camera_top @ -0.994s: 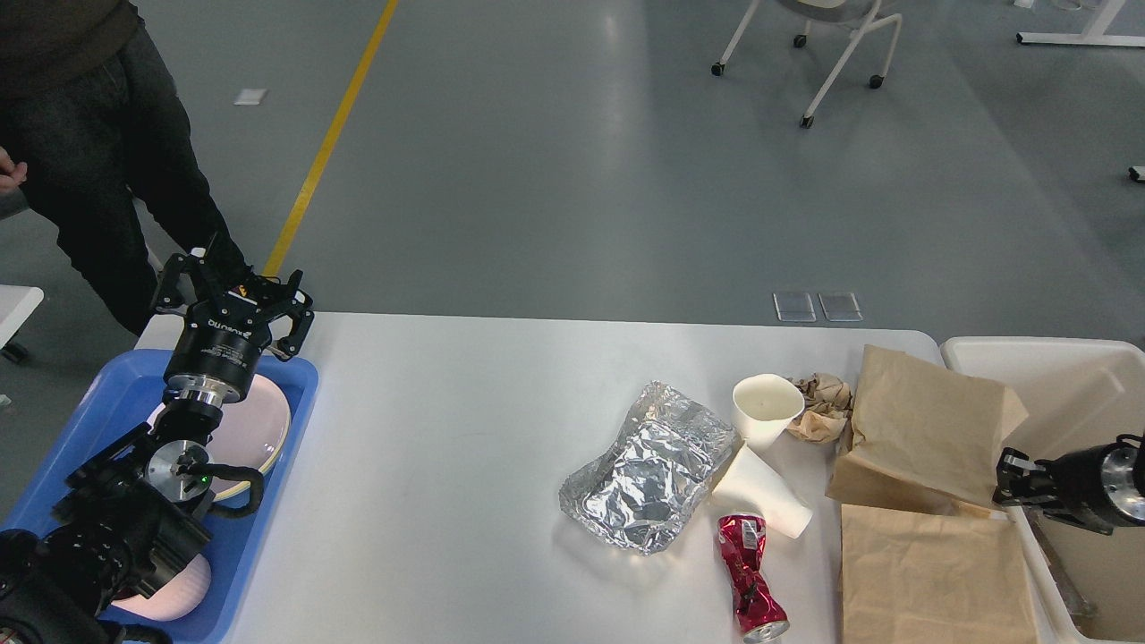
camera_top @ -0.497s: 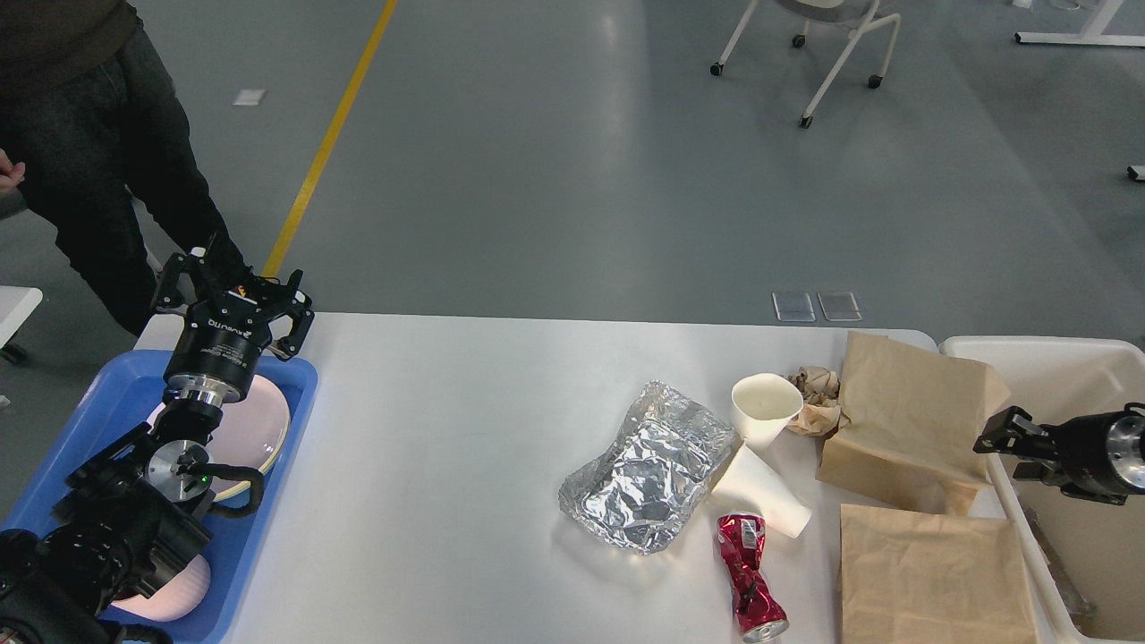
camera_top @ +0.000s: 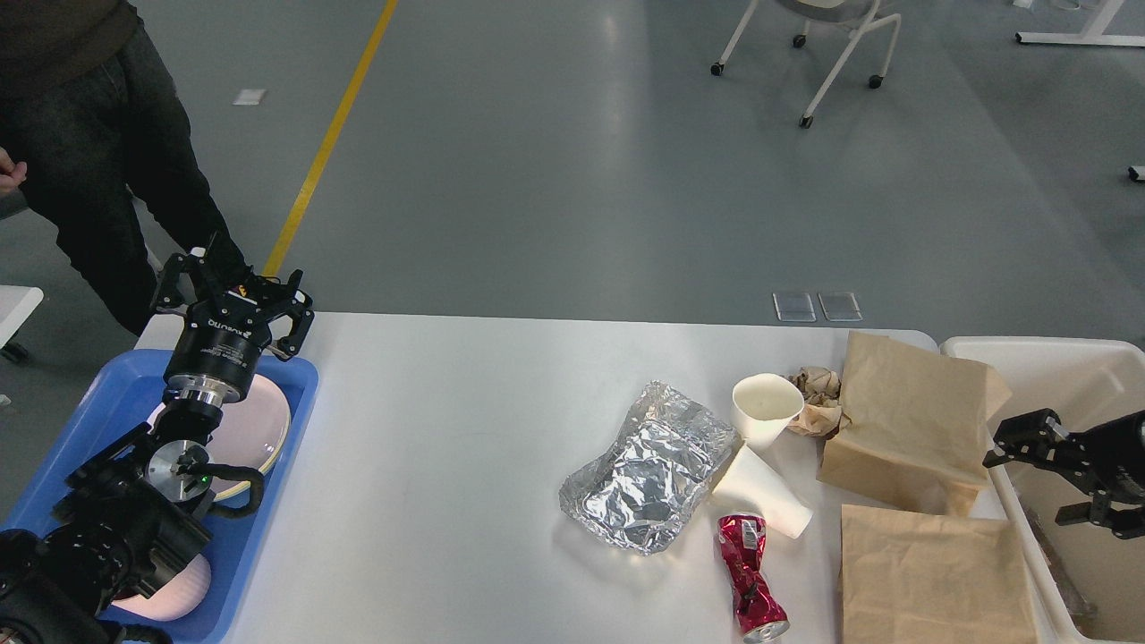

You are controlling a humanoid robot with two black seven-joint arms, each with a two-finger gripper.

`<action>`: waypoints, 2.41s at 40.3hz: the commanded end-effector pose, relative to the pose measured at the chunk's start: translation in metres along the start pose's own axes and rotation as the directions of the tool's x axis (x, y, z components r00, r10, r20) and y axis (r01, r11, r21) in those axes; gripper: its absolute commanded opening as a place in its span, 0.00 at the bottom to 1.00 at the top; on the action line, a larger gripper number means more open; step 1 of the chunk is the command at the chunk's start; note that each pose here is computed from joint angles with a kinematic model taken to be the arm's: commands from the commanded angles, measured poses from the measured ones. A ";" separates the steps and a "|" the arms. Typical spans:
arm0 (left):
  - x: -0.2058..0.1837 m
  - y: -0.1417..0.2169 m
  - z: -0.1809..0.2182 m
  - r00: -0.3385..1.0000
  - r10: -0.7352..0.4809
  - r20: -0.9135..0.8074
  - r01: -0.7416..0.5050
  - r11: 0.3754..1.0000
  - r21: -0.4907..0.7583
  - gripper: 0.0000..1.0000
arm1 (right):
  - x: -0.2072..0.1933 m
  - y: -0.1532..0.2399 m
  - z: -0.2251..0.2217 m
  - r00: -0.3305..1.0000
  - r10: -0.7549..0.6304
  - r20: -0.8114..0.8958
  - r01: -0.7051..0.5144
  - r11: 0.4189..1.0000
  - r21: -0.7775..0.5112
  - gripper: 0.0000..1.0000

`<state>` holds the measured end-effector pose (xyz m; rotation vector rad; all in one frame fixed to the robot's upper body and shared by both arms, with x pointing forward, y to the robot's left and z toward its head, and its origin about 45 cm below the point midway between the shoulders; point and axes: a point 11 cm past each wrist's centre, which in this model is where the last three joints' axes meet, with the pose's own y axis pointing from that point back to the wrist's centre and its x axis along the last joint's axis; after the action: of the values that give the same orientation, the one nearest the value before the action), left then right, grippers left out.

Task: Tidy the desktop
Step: 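Close the right gripper on the brown paper bag's edge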

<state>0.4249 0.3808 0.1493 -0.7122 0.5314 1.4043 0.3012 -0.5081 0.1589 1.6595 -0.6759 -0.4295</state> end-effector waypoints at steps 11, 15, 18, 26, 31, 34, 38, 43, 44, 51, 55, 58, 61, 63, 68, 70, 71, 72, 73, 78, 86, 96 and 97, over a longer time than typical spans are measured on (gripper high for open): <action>0.000 0.000 0.000 1.000 0.000 0.000 0.000 1.000 0.001 0.96 | 0.005 0.007 -0.019 0.969 -0.010 0.247 0.014 1.000 -0.014 0.86; 0.000 0.000 0.000 1.000 0.000 0.000 0.000 1.000 0.001 0.96 | 0.003 0.005 -0.020 0.949 -0.017 0.314 0.029 0.999 -0.035 0.73; 0.000 0.000 0.000 1.000 0.000 0.000 0.000 1.000 0.001 0.96 | 0.001 0.003 -0.024 0.939 -0.021 0.344 0.036 0.999 -0.035 0.66; 0.000 0.000 0.000 1.000 0.000 0.000 0.000 1.000 -0.001 0.96 | -0.011 -0.014 -0.053 0.920 -0.065 0.386 0.072 0.997 -0.006 0.54; 0.000 0.000 0.000 1.000 0.000 0.000 0.000 1.000 0.001 0.96 | -0.016 -0.024 -0.078 0.932 -0.063 0.357 0.067 0.998 0.000 0.55; 0.000 0.000 0.000 1.000 0.000 0.000 0.000 1.000 0.001 0.96 | -0.019 -0.029 -0.087 0.937 -0.064 0.344 0.067 0.998 0.003 0.56; 0.000 0.000 0.000 1.000 0.000 0.000 0.000 1.000 0.001 0.96 | -0.019 -0.029 -0.089 0.937 -0.060 0.345 0.062 0.998 0.005 0.56; 0.000 0.000 0.000 1.000 0.000 0.000 0.000 1.000 0.001 0.96 | -0.016 -0.030 -0.087 0.934 -0.030 0.355 0.034 0.999 -0.006 0.56; 0.000 0.000 0.000 1.000 0.000 0.000 0.000 1.000 0.001 0.96 | -0.016 -0.031 -0.087 0.934 -0.026 0.357 0.031 0.999 -0.008 0.57; 0.000 0.000 0.000 1.000 0.000 0.000 0.000 1.000 0.001 0.96 | -0.016 -0.036 -0.079 0.932 0.007 0.363 0.006 0.999 -0.035 0.59; 0.000 0.000 0.000 1.000 0.000 0.000 0.000 1.000 0.001 0.96 | -0.018 -0.039 -0.074 0.929 0.017 0.370 0.001 0.999 -0.048 0.62; 0.000 0.000 0.000 1.000 0.000 0.000 0.000 1.000 0.001 0.96 | -0.019 -0.042 -0.069 0.927 0.022 0.375 -0.001 0.998 -0.056 0.62; 0.000 0.000 0.000 1.000 0.000 0.000 0.000 1.000 0.001 0.96 | -0.019 -0.043 -0.068 0.925 0.035 0.378 -0.012 0.998 -0.062 0.62; 0.000 0.000 0.000 1.000 0.000 0.000 0.000 1.000 0.001 0.96 | -0.018 -0.043 -0.068 0.925 0.038 0.377 -0.015 0.998 -0.064 0.62; 0.000 0.000 0.000 1.000 0.000 0.000 0.000 1.000 0.001 0.96 | -0.020 -0.043 -0.067 0.925 0.031 0.378 -0.008 0.998 -0.063 0.44; 0.000 0.000 0.000 1.000 0.000 0.000 0.000 1.000 0.001 0.96 | -0.020 -0.043 -0.069 0.927 0.025 0.375 -0.003 0.998 -0.059 0.29; 0.000 0.000 0.000 1.000 0.000 0.000 0.000 1.000 -0.001 0.96 | -0.021 -0.044 -0.068 0.927 0.021 0.375 0.001 0.998 -0.059 0.17; 0.000 0.000 0.000 1.000 0.000 0.000 0.000 1.000 0.001 0.96 | -0.022 -0.044 -0.068 0.927 0.020 0.375 0.003 0.998 -0.059 0.14; 0.000 0.000 0.000 1.000 0.000 0.000 0.000 1.000 0.001 0.96 | -0.022 -0.044 -0.068 0.927 0.020 0.375 0.003 0.998 -0.059 0.12; 0.000 0.000 0.000 1.000 0.000 0.000 0.000 1.000 -0.001 0.96 | -0.022 -0.044 -0.068 0.927 0.018 0.375 0.004 0.998 -0.059 0.01; 0.000 0.000 0.000 1.000 0.000 0.000 0.000 1.000 0.001 0.96 | -0.022 -0.044 -0.069 0.927 0.015 0.374 0.007 0.998 -0.057 0.00; 0.000 0.000 0.000 1.000 0.000 0.000 0.000 1.000 -0.001 0.96 | -0.026 -0.043 -0.071 0.931 -0.025 0.364 0.043 0.998 -0.041 0.00; 0.000 0.000 0.000 1.000 0.000 0.000 0.000 1.000 0.001 0.96 | -0.026 -0.043 -0.072 0.931 -0.029 0.363 0.046 0.998 -0.038 0.00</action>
<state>0.4248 0.3809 0.1492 -0.7122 0.5314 1.4045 0.3354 -0.4355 0.1286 1.5452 -0.9254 -0.7744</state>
